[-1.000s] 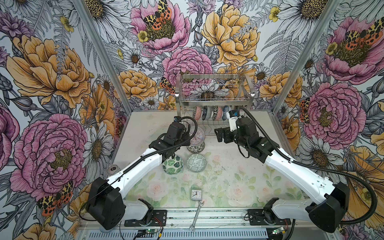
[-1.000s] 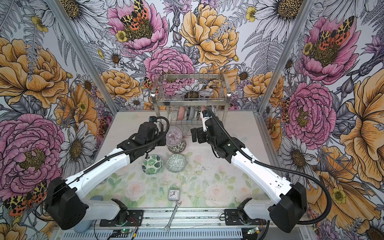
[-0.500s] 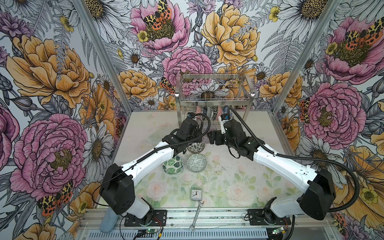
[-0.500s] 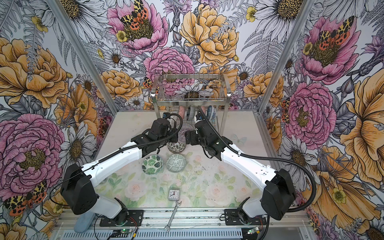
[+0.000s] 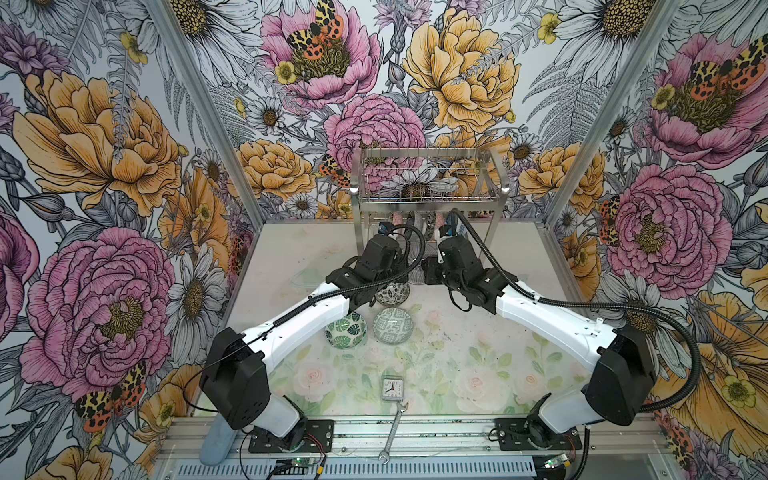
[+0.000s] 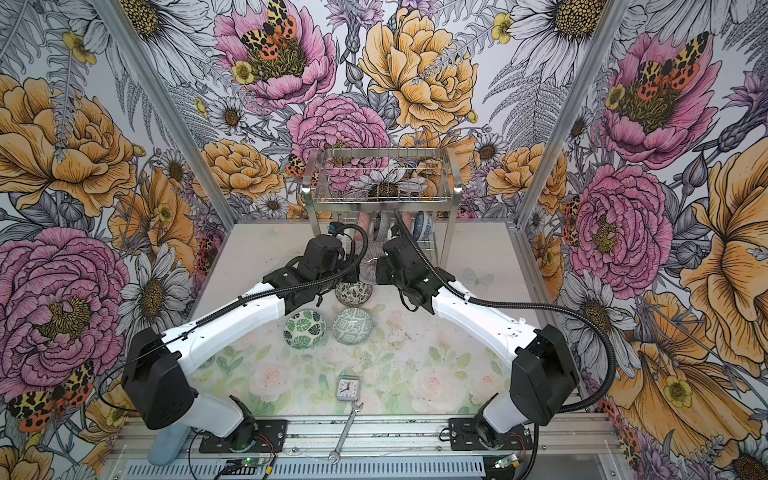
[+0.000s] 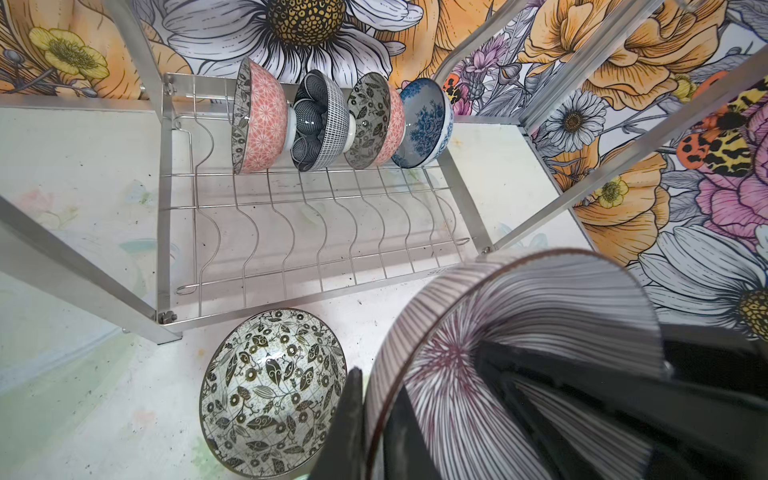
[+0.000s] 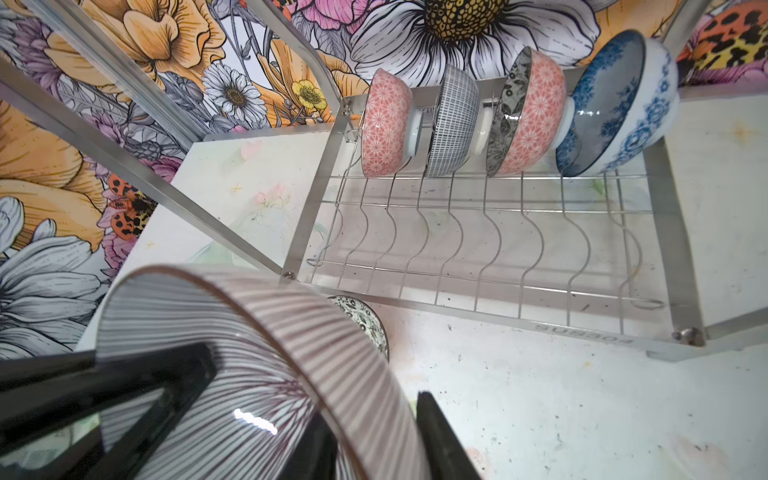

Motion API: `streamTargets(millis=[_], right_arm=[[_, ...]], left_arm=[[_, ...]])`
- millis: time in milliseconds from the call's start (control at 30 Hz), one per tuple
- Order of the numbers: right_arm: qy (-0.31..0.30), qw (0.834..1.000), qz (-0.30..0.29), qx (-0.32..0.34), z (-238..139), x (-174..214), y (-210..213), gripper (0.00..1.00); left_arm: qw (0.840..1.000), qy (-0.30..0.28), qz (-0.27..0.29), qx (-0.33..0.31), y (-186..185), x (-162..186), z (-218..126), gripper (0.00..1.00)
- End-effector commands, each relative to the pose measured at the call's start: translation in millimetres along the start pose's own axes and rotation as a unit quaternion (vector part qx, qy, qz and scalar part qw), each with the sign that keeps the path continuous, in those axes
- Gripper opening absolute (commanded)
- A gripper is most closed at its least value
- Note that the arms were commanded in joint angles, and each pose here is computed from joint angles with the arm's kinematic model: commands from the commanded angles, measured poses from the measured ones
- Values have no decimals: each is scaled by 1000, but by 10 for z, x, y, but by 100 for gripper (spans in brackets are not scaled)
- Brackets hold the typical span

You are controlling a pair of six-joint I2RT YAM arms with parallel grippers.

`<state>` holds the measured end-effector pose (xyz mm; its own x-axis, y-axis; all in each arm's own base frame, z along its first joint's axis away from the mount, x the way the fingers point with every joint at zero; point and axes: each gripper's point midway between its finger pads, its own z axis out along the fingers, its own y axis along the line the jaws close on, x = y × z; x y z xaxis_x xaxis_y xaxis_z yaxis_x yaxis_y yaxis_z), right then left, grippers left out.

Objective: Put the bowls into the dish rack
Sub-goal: 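Raise the bowl toward the right gripper while right gripper grasps its rim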

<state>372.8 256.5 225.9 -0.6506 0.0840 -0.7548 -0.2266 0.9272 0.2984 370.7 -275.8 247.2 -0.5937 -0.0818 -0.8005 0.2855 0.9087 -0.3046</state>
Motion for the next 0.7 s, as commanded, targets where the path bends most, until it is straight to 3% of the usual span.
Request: streamTargets(millis=[0,133,667], right_arm=[[-18,1000,2,-12,-68,-111,92,20],[-19,1000,0,-15,-76,-127,103,0],[-27,999,-18,-5,-105,-155,60,0]], left_arm=[[999,-50,-6,22,-149,-292,-88,0],[998,-51,-6,27,-175,-294,-90,0],[999,-49,-1,20,-145,-274,-63,0]])
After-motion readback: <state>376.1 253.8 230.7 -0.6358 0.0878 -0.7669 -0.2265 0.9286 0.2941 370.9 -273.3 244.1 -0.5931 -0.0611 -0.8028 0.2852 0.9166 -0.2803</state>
